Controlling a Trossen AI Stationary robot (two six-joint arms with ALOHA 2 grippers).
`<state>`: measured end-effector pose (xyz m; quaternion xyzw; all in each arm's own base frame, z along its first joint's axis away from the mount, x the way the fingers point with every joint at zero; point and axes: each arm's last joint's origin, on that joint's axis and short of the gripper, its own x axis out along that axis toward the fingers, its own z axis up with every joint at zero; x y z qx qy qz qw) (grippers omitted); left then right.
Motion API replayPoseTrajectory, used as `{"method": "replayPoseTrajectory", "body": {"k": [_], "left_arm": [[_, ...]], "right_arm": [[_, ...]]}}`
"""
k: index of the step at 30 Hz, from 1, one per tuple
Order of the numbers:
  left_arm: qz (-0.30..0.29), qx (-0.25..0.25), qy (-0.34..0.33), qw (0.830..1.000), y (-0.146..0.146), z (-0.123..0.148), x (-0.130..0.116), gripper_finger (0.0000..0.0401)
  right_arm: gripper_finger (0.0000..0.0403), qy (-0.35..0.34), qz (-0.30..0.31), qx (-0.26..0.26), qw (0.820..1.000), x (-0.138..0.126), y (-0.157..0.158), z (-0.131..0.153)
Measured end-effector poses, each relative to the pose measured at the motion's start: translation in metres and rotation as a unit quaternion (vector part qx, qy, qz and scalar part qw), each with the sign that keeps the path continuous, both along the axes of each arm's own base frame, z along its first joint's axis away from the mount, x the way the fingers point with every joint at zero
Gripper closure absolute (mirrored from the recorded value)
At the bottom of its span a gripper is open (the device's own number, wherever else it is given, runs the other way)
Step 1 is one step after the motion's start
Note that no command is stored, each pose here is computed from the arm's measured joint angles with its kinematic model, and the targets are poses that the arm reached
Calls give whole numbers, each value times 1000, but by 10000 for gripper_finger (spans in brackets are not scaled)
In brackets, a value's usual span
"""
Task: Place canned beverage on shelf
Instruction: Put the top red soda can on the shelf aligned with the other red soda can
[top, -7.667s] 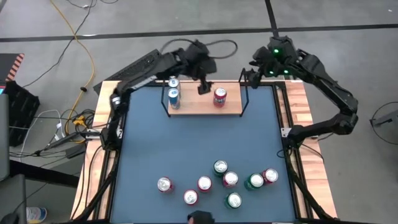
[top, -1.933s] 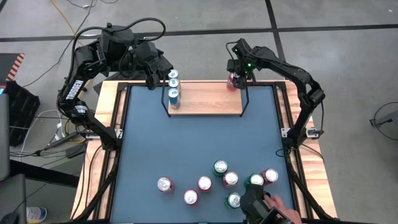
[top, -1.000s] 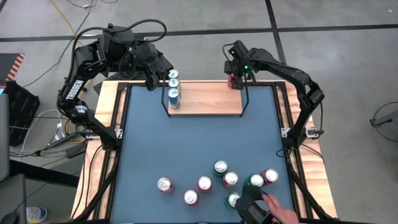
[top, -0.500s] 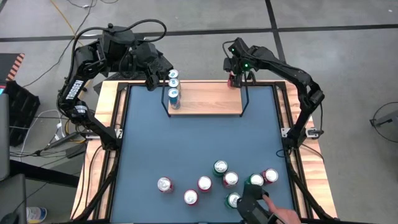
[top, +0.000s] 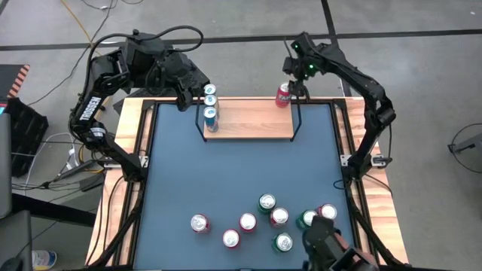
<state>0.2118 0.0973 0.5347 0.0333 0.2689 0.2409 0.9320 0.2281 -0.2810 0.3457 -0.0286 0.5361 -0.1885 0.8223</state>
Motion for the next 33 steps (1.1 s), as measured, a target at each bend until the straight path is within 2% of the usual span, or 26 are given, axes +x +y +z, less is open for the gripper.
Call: {"method": "replayPoseTrajectory", "body": {"k": [2, 5, 11, 15, 20, 24, 28, 30, 33], "left_arm": [[-13, -10, 4, 1000, 0, -4, 3, 48], [-32, -24, 9, 999, 1, -9, 8, 48], [-98, -64, -20, 993, 5, -23, 31, 48], [-142, -100, -27, 984, 6, -43, 50, 48], [-175, -135, -22, 975, -2, -68, 72, 48], [-198, -158, -20, 967, -22, -76, 83, 48], [-238, -166, -17, 957, -57, -74, 89, 48], [-236, -173, -7, 956, -76, -76, 91, 48], [-205, -190, 8, 960, -105, -79, 90, 48]], "right_arm": [[117, -14, 13, 30, 999, -2, 10, 4], [117, -49, 20, 34, 998, -3, 36, 26], [117, -112, 72, 64, 989, -12, 125, 75], [117, -115, 88, 68, 987, -27, 183, 96], [117, -85, 64, 77, 991, -45, 234, 102], [117, -69, 45, 99, 992, -58, 261, 103], [117, -76, 75, 116, 988, -63, 281, 102], [117, -66, 93, 117, 986, -63, 288, 98], [117, -55, 97, 114, 987, -63, 295, 92]]}}
